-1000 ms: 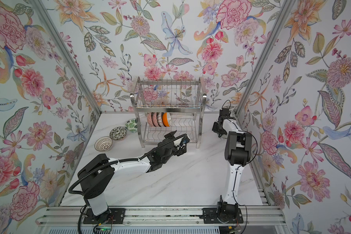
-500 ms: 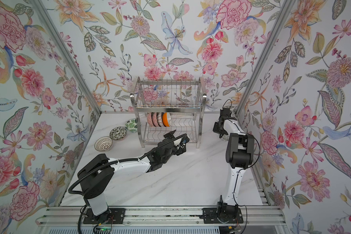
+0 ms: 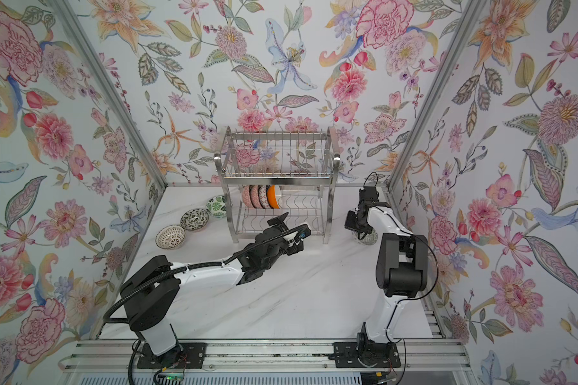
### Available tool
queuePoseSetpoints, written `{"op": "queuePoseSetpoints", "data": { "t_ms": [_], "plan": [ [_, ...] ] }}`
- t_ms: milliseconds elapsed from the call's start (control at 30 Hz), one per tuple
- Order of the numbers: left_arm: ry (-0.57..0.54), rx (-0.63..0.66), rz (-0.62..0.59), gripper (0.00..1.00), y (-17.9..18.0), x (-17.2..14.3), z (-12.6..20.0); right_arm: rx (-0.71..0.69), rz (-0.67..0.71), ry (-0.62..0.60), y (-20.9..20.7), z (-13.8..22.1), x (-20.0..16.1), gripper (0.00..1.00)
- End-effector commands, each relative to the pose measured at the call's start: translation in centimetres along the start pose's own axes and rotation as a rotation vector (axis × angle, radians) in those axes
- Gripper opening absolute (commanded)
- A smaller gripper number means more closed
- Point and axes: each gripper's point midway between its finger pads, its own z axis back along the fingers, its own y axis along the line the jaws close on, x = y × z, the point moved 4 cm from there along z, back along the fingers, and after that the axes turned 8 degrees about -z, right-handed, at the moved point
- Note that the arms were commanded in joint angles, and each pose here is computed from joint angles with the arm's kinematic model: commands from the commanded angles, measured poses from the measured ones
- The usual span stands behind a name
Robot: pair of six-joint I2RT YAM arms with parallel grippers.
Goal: Load bowls into a dish rack
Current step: Pick up the bowl from the top-right of the table, then place the bowl in the dish rack.
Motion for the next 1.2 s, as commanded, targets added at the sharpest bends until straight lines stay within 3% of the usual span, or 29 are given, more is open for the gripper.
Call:
{"op": "queuePoseSetpoints", "data": {
  "t_ms": [0, 433, 800, 1167],
  "plan": [
    [-0.083, -0.030, -0.001, 0.99, 1.0, 1.4, 1.3, 0.054, -0.007, -0.026, 0.8, 2.1, -0.5, 0.00],
    [-0.305, -0.210, 0.072, 0.99, -0.1, 5.2, 3.0, 0.170, -0.001, -0.043, 2.1, 4.4, -3.0, 0.00],
    [-0.273, -0.264, 0.069, 0.99, -0.9, 5.7, 2.2, 0.283, 0.013, -0.086, 3.5, 7.6, -3.4, 0.00],
    [-0.186, -0.171, 0.041, 0.99, 0.5, 3.9, 2.5, 0.425, 0.080, -0.140, 6.9, 11.7, -4.4, 0.00]
  ]
}}
